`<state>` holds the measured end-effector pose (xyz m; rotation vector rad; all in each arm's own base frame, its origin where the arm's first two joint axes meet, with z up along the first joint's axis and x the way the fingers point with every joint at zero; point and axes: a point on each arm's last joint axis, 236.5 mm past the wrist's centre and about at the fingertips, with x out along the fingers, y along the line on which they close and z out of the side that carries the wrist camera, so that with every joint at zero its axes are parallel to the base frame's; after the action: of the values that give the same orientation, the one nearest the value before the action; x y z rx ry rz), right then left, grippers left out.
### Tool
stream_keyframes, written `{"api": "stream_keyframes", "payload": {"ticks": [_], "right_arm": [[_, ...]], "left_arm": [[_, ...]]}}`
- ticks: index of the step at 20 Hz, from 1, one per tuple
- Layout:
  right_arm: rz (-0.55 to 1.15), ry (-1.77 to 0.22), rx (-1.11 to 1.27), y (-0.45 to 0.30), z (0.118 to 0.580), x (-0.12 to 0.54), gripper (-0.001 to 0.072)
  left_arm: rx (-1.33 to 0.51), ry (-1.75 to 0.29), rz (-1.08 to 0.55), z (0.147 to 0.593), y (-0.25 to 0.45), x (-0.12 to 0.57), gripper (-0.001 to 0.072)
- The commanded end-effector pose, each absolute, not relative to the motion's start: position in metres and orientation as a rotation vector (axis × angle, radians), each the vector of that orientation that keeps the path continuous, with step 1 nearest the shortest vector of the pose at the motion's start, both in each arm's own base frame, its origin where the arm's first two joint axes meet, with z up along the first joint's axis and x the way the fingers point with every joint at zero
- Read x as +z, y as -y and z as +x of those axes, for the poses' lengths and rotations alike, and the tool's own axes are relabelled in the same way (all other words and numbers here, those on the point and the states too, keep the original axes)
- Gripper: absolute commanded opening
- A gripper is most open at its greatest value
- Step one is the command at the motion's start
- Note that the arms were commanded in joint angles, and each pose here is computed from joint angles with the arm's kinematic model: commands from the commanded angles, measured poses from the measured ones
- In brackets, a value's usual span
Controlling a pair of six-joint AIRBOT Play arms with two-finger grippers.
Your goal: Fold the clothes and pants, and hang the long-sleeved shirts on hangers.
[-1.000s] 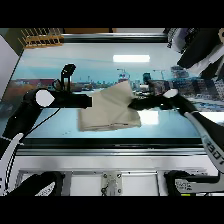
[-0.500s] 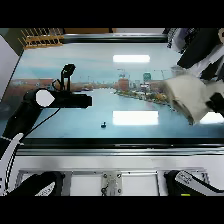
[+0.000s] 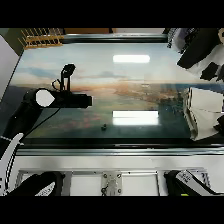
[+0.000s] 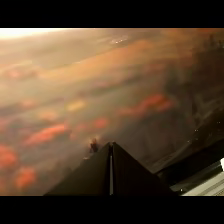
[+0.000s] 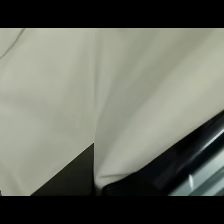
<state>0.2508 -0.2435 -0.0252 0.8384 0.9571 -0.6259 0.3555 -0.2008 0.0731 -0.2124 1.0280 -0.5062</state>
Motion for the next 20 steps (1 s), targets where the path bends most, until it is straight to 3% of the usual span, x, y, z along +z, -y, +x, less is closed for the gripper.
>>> {"api": "stream_keyframes", "payload": {"ticks": [1,3,4,6,9,12,16,17,18,19,20], "right_arm": [[0.71,-1.027,-0.712,0.264,0.219,-0.03,0.0128],[0.698,-0.993,-0.752,0.279,0.212,-0.017,0.058],[0.695,-0.975,-0.765,0.285,0.21,-0.008,0.0631],[0.662,-0.895,-0.766,0.291,0.218,0.025,0.063],[0.583,-0.654,-0.548,0.255,0.277,0.096,0.063],[0.541,-0.563,-0.198,0.152,0.329,0.149,0.063],[0.422,-0.607,0.13,0.034,0.35,0.165,0.0628],[0.398,-0.623,0.192,0.011,0.351,0.164,0.0615],[0.377,-0.636,0.237,-0.006,0.352,0.163,0.0492],[0.35,-0.644,0.283,-0.021,0.351,0.163,0.0272],[0.322,-0.649,0.321,-0.033,0.351,0.162,-0.0002]], "left_arm": [[-0.507,-1.029,-0.211,0.355,0.201,0.073,0.0008],[-0.506,-1.029,-0.212,0.355,0.201,0.073,0.0008],[-0.507,-1.029,-0.211,0.355,0.201,0.073,0.0008],[-0.507,-1.029,-0.211,0.355,0.201,0.073,0.0008],[-0.506,-1.026,-0.212,0.356,0.201,0.073,0.0008],[-0.506,-1.025,-0.212,0.356,0.201,0.073,0.0009],[-0.503,-1.016,-0.211,0.358,0.2,0.074,0.0008],[-0.503,-1.018,-0.211,0.358,0.2,0.074,0.0008],[-0.503,-1.018,-0.211,0.358,0.2,0.074,0.0008],[-0.504,-1.018,-0.211,0.357,0.2,0.074,0.0008],[-0.504,-1.018,-0.211,0.357,0.201,0.074,0.0008]]}}
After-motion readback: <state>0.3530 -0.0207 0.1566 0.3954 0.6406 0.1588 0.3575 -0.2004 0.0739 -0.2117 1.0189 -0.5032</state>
